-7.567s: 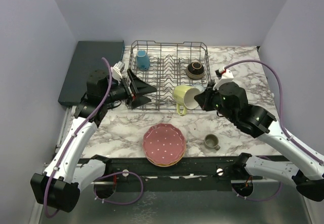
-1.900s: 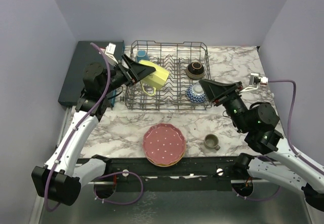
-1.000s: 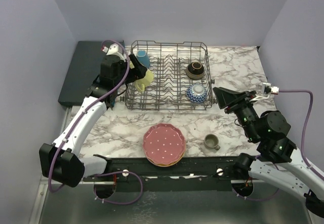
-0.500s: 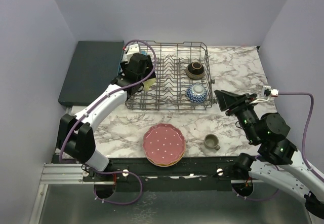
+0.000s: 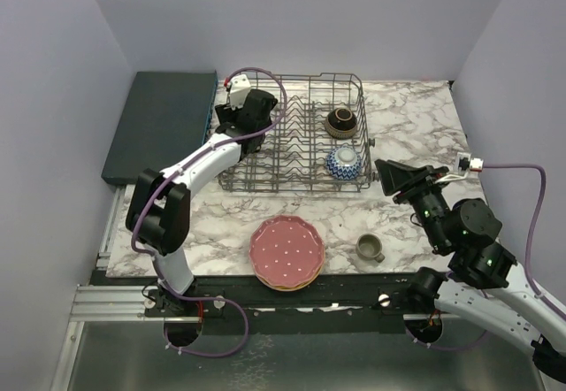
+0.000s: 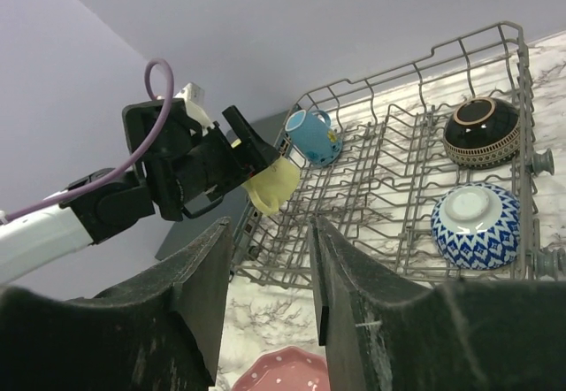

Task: Load the mixed dishes into the dish rack
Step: Turn the cup upside down in the dish rack.

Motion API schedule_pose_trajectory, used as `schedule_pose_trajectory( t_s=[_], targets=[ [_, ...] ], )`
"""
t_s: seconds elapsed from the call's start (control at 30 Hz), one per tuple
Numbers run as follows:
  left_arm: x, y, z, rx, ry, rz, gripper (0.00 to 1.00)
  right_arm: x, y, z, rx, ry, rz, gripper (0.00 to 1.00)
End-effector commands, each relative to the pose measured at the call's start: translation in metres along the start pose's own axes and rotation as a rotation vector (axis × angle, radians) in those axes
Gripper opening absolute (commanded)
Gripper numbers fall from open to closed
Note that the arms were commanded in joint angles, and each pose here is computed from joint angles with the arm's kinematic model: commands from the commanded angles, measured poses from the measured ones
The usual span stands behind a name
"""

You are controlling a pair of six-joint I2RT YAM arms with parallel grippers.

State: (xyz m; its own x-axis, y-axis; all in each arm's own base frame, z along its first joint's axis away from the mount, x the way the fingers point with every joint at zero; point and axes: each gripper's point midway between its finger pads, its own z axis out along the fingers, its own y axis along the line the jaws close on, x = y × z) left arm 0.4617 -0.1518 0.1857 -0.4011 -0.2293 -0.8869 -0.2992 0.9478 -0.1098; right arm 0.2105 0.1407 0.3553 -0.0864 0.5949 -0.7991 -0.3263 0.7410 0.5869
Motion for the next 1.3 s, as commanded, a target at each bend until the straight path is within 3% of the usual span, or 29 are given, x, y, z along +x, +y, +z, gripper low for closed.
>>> schedule_pose_trajectory(
  t_s=[0.0, 0.43, 1.27],
  targets=[
    [-0.039, -0.001, 0.008, -0.092, -0.148, -0.099, 0.00, 0.003, -0.010, 0.002, 0.043, -0.013, -0.013, 0.46],
    [-0.023, -0.001, 0.043, -0.221, -0.172, -0.070, 0.00, 0.003, -0.011, 0.006, 0.056, -0.023, -0.020, 0.48],
    [0.007, -0.012, 0.084, -0.264, -0.148, -0.054, 0.00, 0.007, -0.020, 0.009, 0.095, -0.034, -0.030, 0.51]
  ],
)
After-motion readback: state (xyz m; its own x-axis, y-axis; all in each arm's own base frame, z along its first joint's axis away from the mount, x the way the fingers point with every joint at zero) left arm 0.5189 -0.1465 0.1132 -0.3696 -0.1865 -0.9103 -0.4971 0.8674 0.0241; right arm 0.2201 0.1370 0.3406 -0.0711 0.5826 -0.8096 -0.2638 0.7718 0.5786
